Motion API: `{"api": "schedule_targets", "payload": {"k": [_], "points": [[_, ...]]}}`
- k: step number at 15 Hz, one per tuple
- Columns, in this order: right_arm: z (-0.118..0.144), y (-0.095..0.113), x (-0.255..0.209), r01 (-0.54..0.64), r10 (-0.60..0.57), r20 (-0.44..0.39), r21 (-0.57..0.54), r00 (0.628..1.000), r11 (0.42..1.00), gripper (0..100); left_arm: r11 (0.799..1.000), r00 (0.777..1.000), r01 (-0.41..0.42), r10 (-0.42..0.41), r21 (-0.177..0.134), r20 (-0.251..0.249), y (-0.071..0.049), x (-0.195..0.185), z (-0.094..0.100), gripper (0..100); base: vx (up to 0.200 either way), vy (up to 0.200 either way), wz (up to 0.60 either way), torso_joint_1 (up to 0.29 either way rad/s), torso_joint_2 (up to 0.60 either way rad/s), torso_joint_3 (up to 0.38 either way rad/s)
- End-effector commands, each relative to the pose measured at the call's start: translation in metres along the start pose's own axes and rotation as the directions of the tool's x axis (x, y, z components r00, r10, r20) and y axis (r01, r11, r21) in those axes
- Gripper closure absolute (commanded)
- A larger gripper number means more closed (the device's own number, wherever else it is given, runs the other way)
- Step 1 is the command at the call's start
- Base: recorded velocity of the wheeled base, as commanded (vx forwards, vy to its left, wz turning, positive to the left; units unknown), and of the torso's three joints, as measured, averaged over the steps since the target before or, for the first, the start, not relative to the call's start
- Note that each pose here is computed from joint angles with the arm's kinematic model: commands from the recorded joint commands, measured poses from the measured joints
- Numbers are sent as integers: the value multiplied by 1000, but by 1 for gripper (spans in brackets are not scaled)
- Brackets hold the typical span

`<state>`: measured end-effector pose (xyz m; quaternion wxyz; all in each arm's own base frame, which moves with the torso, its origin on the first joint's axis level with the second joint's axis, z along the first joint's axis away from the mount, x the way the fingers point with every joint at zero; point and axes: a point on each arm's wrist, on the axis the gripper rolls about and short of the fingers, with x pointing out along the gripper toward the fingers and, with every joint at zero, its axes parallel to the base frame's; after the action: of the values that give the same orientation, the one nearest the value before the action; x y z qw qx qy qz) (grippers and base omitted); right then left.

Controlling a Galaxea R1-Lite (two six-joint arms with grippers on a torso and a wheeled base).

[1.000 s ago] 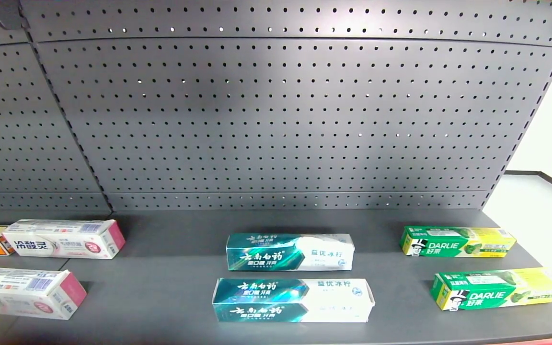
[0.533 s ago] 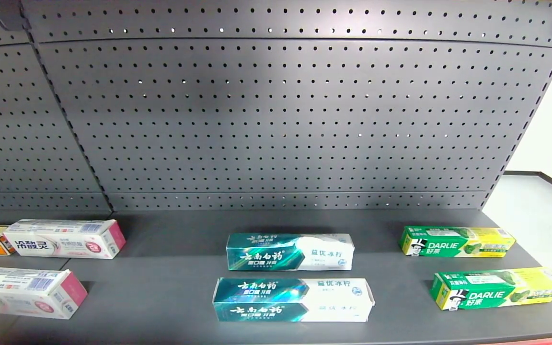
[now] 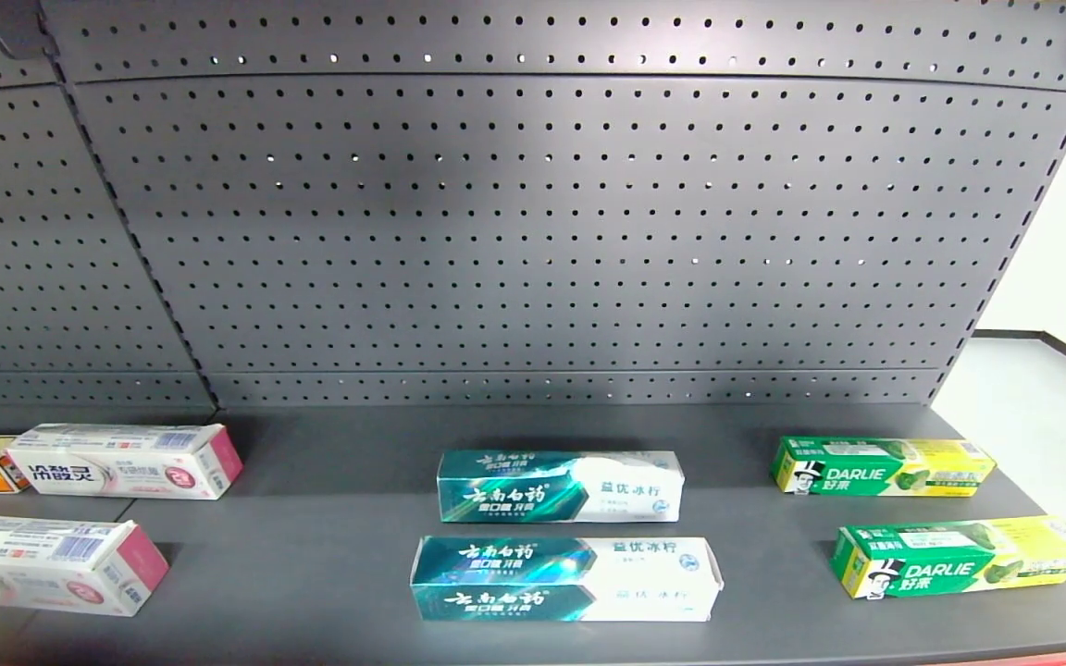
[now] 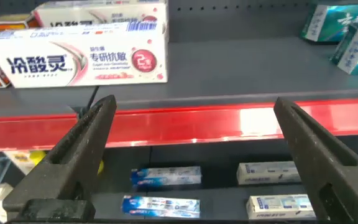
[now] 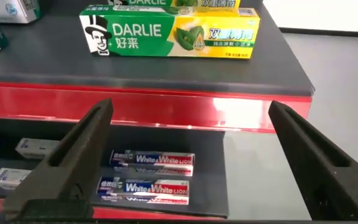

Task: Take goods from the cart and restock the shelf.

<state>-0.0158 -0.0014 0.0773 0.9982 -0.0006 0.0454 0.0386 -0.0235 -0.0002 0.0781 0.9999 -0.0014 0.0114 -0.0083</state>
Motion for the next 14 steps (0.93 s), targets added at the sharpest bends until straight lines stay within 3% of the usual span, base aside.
{"api": "schedule_targets", "payload": {"k": [1,4,6,14], "points": [[0,0,0,-1,1,-4,0,1000,1000,0,1000,1000,-9,9,-6,-16,0,1,-1,0,0,0,0,0,0,0],[0,0,0,1,-1,-6,0,1000,1000,0,1000,1000,-17,17,-8,-12,0,1,-2,0,0,0,0,0,0,0],[0,0,0,1,-1,-4,0,1000,1000,0,1000,1000,-12,12,13,-2,0,1,-2,0,0,0,0,0,0,0],[0,0,0,-1,1,-3,0,1000,1000,0,1000,1000,-21,21,-2,-2,0,1,-2,0,-50,0,0,-1,1,1]]}}
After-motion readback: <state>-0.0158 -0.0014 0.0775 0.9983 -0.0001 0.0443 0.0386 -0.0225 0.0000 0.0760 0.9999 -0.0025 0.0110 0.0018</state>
